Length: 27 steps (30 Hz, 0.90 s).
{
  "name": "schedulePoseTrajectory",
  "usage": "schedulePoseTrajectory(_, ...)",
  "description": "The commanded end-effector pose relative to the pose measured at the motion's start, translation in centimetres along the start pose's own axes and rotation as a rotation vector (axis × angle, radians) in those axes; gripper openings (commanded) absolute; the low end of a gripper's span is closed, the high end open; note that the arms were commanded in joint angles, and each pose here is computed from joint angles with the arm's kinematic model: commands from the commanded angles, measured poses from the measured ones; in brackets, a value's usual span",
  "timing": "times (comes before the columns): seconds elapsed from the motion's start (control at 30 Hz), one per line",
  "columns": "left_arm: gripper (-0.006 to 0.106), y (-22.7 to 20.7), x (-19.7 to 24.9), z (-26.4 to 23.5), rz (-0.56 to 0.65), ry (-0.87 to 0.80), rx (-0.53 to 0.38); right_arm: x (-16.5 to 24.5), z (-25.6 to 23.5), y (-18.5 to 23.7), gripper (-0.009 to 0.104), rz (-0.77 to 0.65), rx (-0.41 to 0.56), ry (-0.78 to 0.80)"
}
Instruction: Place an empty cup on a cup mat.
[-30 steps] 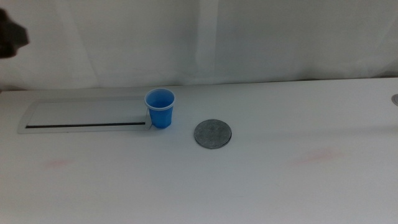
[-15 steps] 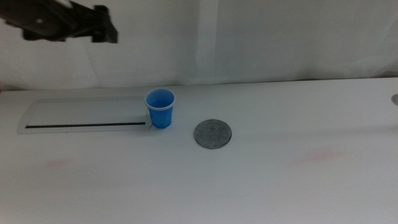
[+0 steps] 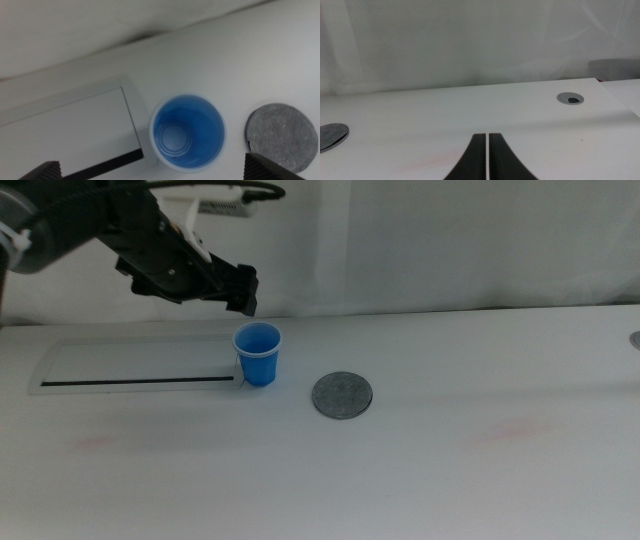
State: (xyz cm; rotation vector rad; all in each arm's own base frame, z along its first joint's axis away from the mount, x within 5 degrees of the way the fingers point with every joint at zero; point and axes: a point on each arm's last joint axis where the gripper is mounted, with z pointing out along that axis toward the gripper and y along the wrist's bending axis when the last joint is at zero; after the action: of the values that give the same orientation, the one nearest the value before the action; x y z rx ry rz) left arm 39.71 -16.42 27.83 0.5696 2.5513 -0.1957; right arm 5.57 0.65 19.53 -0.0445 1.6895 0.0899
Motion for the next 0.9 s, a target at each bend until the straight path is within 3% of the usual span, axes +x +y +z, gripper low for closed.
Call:
schedulePoseTrajectory(0.0, 0.092, -0.6, 0.0, 0.9, -0.004, 0.009, 0.008, 1.1, 0.0, 0.0, -0.003, -0.011, -0.002, -0.004)
schedulePoseTrajectory(0.87, 0.092, -0.3, 1.0, 7.5, -0.028, 0.062, -0.008, 1.1, 0.0, 0.0, -0.003, -0.011, -0.002, -0.004)
